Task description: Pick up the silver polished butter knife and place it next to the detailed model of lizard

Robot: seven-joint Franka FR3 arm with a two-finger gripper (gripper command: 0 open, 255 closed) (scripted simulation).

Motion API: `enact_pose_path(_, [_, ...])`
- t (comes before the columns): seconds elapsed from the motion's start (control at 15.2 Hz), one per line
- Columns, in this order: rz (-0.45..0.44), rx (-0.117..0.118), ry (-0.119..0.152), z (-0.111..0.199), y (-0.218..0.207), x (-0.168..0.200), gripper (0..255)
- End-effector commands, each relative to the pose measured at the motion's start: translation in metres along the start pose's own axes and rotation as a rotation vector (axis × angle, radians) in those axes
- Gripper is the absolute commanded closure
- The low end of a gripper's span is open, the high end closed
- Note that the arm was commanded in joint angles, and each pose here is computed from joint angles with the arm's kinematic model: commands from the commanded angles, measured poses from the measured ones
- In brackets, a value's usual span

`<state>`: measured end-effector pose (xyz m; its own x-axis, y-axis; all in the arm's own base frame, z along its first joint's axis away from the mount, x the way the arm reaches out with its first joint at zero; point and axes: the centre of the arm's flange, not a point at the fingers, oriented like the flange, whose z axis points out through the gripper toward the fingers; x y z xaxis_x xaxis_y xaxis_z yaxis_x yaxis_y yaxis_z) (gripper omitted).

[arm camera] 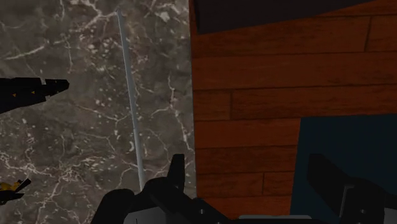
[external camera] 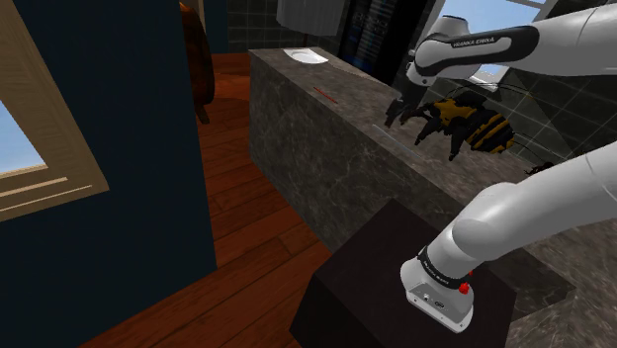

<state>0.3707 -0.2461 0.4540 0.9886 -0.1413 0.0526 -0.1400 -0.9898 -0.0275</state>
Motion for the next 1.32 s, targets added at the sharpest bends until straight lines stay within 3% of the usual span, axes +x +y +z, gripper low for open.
enact_pose_path(0.0, [-0.005,-0.007,0.0,0.016,0.025,0.007,0])
enact_pose_path(0.53, [-0.022,-0.029,-0.001,0.065,0.11,0.035,0])
enact_pose_path(0.99, [-0.022,-0.029,-0.001,0.102,0.111,0.035,0])
enact_pose_path(1.25, [-0.022,-0.029,-0.001,0.105,0.111,0.035,0])
